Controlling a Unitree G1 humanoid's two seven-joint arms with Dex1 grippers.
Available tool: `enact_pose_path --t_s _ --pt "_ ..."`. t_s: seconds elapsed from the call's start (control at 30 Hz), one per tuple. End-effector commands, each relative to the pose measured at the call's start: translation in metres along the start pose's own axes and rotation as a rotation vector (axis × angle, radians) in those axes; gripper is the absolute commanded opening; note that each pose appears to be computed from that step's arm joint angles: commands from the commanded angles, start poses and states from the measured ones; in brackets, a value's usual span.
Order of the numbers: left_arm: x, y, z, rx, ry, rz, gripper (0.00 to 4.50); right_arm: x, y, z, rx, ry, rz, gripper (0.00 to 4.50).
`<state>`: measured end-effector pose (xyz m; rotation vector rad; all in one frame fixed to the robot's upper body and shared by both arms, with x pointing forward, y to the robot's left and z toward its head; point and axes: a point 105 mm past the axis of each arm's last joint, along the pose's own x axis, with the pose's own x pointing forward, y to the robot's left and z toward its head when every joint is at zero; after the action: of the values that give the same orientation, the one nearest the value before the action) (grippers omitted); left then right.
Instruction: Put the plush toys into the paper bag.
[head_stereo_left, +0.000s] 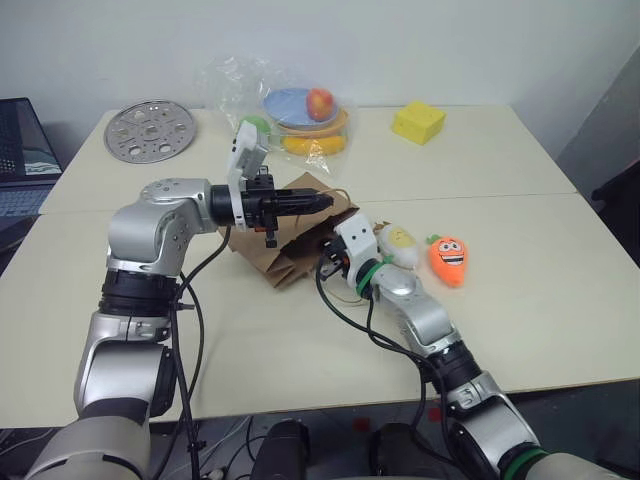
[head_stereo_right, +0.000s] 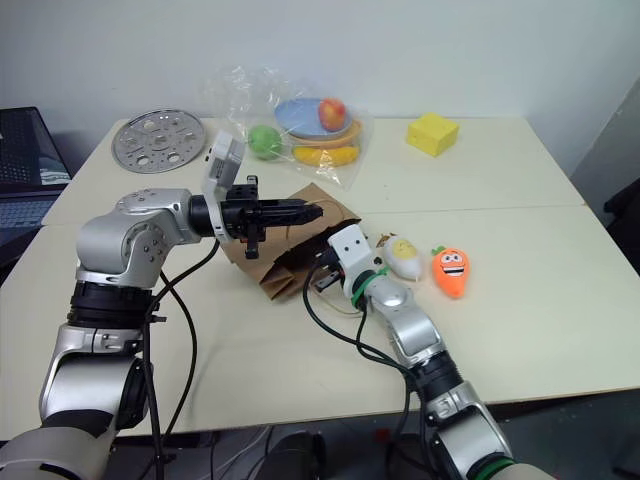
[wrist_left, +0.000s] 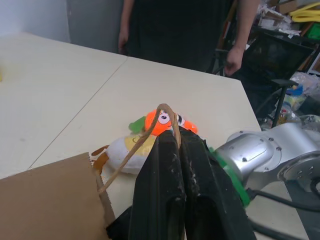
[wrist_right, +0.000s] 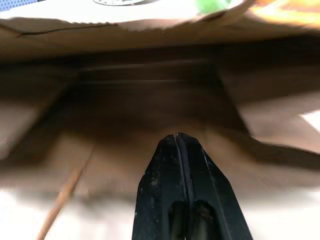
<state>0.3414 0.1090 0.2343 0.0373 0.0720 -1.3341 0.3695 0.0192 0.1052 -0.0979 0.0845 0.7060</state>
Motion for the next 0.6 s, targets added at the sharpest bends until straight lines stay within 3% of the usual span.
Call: enact_pose_path --t_s 0.03,0.27,0.37,0.6 --pt "-0.008 -0.007 0.014 0.052 -0.028 0.020 0.00 0.007 -0.002 -0.004 -0.024 0.019 -0.033 0.01" --pt "-0.020 0.009 0.027 0.118 -0.084 0.164 0.00 0.001 0.006 -0.036 -0.042 0.138 0.002 0.01" --pt "-0.031 0.027 0.052 0.207 -0.205 0.308 0.00 -0.004 0.006 -0.047 -0.016 0.173 0.003 0.01" --pt "-0.054 0.034 0.080 0.248 -0.305 0.389 0.00 -0.008 -0.006 -0.050 0.006 0.180 -0.059 0.01"
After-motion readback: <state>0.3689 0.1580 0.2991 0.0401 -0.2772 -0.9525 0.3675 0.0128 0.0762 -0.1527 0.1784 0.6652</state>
